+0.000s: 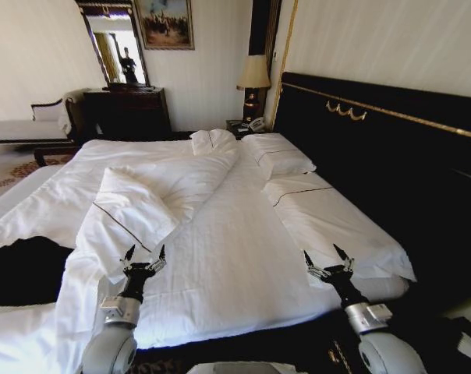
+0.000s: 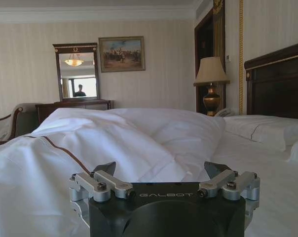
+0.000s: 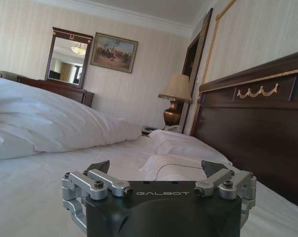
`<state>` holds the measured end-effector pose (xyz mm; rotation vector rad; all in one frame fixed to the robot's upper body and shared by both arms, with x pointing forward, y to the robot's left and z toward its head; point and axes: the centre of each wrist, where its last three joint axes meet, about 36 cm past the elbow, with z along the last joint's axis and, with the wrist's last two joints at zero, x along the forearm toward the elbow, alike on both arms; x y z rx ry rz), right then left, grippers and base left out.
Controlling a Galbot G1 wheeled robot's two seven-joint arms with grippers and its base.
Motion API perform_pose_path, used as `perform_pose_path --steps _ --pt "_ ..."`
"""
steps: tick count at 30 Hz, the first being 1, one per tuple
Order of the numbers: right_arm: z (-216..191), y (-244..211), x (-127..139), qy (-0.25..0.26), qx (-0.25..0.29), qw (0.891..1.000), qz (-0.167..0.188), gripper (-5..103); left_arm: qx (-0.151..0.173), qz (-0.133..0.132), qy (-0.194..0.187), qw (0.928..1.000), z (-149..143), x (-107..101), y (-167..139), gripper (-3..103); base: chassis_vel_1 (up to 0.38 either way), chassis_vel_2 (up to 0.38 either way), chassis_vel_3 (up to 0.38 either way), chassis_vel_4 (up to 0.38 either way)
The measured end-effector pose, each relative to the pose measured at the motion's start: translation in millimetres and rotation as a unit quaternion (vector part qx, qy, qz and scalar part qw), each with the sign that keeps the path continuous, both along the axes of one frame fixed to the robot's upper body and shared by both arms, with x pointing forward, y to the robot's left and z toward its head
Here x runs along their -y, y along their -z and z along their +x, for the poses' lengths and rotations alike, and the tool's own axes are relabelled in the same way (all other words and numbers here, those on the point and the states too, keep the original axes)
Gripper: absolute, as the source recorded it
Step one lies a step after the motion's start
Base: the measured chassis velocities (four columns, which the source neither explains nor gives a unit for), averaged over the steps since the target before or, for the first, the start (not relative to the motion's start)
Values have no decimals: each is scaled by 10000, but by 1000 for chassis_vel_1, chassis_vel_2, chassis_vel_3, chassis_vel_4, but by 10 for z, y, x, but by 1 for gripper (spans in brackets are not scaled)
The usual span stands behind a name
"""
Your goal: Fold the clothes on the bed.
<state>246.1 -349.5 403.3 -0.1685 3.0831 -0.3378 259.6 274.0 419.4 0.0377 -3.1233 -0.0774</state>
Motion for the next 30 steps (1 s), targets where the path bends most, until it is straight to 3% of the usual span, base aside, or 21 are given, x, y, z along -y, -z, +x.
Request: perform_pose_path --steps 30 --pt "10 -27 -18 89 90 9999 52 100 -44 -2 28 10000 -52 57 22 100 40 40 -43 -42"
